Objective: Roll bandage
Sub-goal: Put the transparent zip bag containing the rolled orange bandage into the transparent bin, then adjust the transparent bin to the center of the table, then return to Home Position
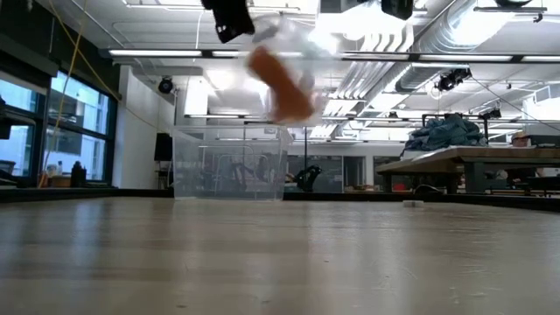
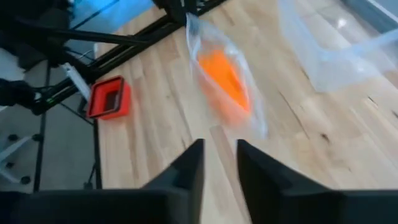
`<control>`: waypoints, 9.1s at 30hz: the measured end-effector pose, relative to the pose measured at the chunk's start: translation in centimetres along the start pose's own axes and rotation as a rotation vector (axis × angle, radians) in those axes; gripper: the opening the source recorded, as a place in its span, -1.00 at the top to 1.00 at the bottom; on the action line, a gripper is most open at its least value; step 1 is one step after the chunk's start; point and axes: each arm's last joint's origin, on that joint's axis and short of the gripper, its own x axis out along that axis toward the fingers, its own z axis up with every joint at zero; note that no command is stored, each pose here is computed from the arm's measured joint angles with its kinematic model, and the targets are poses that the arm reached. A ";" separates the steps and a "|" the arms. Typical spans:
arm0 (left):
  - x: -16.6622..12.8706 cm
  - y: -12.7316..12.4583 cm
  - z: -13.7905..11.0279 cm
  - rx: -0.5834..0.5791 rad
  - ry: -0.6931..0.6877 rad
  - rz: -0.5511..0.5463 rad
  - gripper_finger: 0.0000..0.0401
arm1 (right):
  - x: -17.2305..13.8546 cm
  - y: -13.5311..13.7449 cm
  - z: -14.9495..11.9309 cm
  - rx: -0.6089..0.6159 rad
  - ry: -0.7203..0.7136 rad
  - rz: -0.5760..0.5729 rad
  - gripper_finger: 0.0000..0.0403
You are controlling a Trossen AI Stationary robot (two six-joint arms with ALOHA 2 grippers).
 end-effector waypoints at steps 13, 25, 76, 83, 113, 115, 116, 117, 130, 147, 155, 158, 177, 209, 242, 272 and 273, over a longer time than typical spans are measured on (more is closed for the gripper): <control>-5.4 8.9 -0.4 -0.136 -0.146 0.289 1.00 | 0.0 -0.4 -0.8 0.036 0.072 -0.066 0.16; -7.9 16.3 -4.7 -0.303 0.028 0.569 1.00 | 0.1 -0.6 -0.7 0.036 0.056 -0.100 0.17; 5.1 26.3 -8.1 -0.807 0.156 0.424 1.00 | 0.4 2.2 -1.0 0.347 -0.080 -0.120 0.17; 9.7 20.0 -2.7 -0.670 0.068 0.343 1.00 | 0.3 4.6 -2.5 0.382 -0.116 -0.148 0.17; 2.2 -0.7 -6.2 -0.342 -0.101 0.078 1.00 | -4.5 7.8 -9.6 0.322 -0.080 -0.322 0.42; 1.1 -1.3 -8.6 -0.418 -0.118 0.084 1.00 | -4.2 7.9 -10.5 0.352 -0.028 -0.333 0.70; 0.6 -1.6 -9.7 -0.454 -0.115 0.093 1.00 | -3.7 7.8 -11.2 0.373 0.016 -0.340 0.84; 0.2 -1.7 -10.6 -0.496 -0.100 0.112 1.00 | -3.0 7.7 -12.0 0.393 0.070 -0.350 0.92; 5.3 -1.0 -14.7 -0.684 0.157 0.096 1.00 | 8.6 4.3 -18.7 0.713 0.147 -0.150 1.00; 10.7 -3.3 -12.8 -0.702 0.157 -0.144 1.00 | 11.2 -1.7 -15.9 0.766 -0.023 -0.216 1.00; 9.6 -2.8 -12.5 -0.716 0.095 -0.111 1.00 | 11.0 -2.2 -15.7 0.730 0.082 -0.172 1.00; 8.5 -2.4 -12.4 -0.702 0.062 -0.107 1.00 | 10.3 -2.5 -16.1 0.700 0.137 -0.195 1.00; 6.4 -1.0 -13.5 -0.404 0.082 -0.013 1.00 | 7.8 -2.8 -16.2 0.808 0.141 -0.196 1.00; 6.9 -2.1 -14.7 -0.235 0.139 -0.059 1.00 | 9.7 -4.3 -14.4 0.817 0.103 -0.137 1.00; 6.8 -1.8 -15.2 -0.235 0.183 -0.003 1.00 | 9.5 -4.7 -14.8 0.815 0.128 -0.195 1.00; 4.1 -1.7 -22.5 -0.420 -1.052 -0.153 1.00 | 9.5 -4.7 -15.1 0.962 0.168 -0.202 1.00; 4.2 -1.7 -22.5 -0.430 -1.069 -0.165 1.00 | 9.5 -4.7 -15.1 0.976 0.167 -0.204 1.00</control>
